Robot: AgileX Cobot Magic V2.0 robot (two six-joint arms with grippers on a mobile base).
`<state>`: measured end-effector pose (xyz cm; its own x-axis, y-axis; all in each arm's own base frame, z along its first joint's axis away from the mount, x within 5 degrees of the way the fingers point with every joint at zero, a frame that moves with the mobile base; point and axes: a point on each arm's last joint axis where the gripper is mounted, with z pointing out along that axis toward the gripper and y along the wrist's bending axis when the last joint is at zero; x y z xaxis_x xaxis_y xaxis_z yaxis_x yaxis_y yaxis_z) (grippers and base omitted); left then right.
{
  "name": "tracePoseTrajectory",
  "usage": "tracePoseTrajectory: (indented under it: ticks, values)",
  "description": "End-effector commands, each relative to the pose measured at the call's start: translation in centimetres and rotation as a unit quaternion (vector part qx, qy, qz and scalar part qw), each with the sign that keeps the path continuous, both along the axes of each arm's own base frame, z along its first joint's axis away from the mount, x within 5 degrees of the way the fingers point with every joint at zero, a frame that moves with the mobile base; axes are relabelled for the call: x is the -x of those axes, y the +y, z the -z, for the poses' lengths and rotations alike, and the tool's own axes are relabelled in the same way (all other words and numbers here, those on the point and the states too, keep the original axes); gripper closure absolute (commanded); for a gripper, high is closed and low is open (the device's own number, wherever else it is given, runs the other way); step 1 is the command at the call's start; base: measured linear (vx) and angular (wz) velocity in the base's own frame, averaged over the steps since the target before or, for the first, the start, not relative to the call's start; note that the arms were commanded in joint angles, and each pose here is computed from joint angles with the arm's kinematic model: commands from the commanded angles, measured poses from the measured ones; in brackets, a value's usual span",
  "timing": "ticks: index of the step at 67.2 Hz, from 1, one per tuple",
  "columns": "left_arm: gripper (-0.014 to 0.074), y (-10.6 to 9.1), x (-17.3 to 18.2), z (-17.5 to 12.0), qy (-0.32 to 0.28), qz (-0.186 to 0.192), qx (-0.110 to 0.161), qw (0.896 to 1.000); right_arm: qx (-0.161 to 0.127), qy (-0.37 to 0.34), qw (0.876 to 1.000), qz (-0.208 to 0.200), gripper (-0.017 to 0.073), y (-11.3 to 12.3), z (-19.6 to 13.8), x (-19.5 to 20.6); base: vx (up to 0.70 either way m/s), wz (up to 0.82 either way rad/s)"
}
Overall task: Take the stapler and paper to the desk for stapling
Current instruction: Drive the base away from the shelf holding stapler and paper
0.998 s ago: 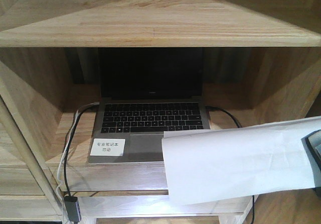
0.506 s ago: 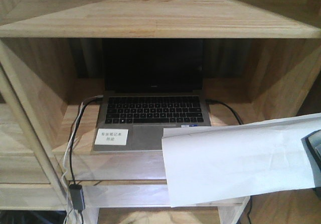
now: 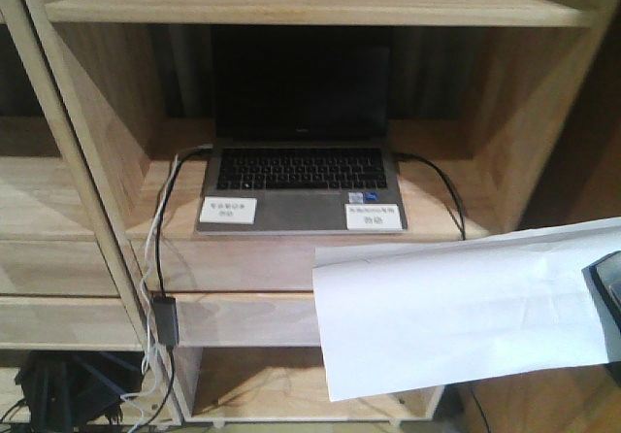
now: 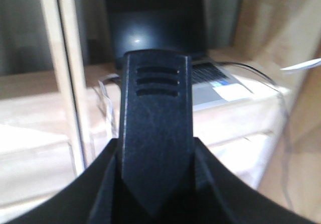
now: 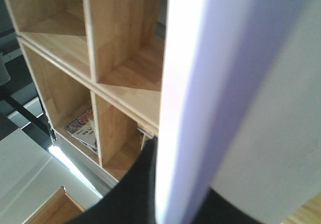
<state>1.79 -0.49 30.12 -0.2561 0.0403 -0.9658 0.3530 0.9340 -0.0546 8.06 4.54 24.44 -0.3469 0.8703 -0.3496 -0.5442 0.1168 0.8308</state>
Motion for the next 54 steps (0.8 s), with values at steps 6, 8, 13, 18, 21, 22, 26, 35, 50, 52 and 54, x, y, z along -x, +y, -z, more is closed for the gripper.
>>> tracePoseTrajectory:
  ticks: [6, 8, 13, 18, 21, 22, 26, 35, 50, 52, 54]
  values:
    - [0.0600, -0.09, -0.06, -1.87, -0.060, 0.004, 0.026, 0.998, -0.012, -0.014, 1.000, -0.005, 0.0564, -0.06, 0.24, 0.36, -0.23, -0.12]
    - [0.0600, -0.09, -0.06, -1.87, -0.060, 0.004, 0.026, 0.998, -0.012, -0.014, 1.000, -0.005, 0.0564, -0.06, 0.24, 0.36, -0.23, -0.11]
    - [0.0600, -0.09, -0.06, -1.87, -0.060, 0.004, 0.026, 0.998, -0.012, -0.014, 1.000, -0.005, 0.0564, -0.06, 0.24, 0.36, -0.22, -0.08]
    - [0.0600, -0.09, -0.06, -1.87, -0.060, 0.004, 0.026, 0.998, -0.012, -0.014, 1.000, -0.005, 0.0564, -0.06, 0.24, 0.36, -0.19, -0.05]
    - [0.0600, -0.09, -0.06, -1.87, -0.060, 0.004, 0.026, 0.998, -0.012, -0.014, 1.000, -0.005, 0.0564, -0.06, 0.24, 0.36, -0.17, -0.05]
    - [0.0600, -0.09, -0.06, -1.87, -0.060, 0.004, 0.026, 0.998, -0.012, -0.014, 1.000, -0.005, 0.0564, -0.06, 0.24, 0.36, -0.16, -0.04]
    - [0.0600, -0.09, -0.06, -1.87, -0.060, 0.004, 0.026, 0.998, -0.012, -0.014, 1.000, -0.005, 0.0564, -0.06, 0.24, 0.36, -0.15, -0.03]
    - [0.0600, -0.09, -0.06, -1.87, -0.060, 0.004, 0.026, 0.998, -0.012, -0.014, 1.000, -0.005, 0.0564, -0.06, 0.24, 0.36, -0.11, -0.02]
    - [0.0600, -0.09, -0.06, -1.87, -0.060, 0.004, 0.026, 0.998, -0.012, -0.014, 1.000, -0.005, 0.0564, -0.06, 0.23, 0.37, -0.06, 0.08]
    - [0.0600, -0.09, -0.06, -1.87, -0.060, 0.004, 0.026, 0.998, -0.012, -0.014, 1.000, -0.005, 0.0564, -0.06, 0.23, 0.37, -0.02, 0.17]
    - [0.0600, -0.09, -0.06, -1.87, -0.060, 0.004, 0.026, 0.998, -0.012, -0.014, 1.000, -0.005, 0.0564, -0.06, 0.23, 0.37, -0.01, 0.21]
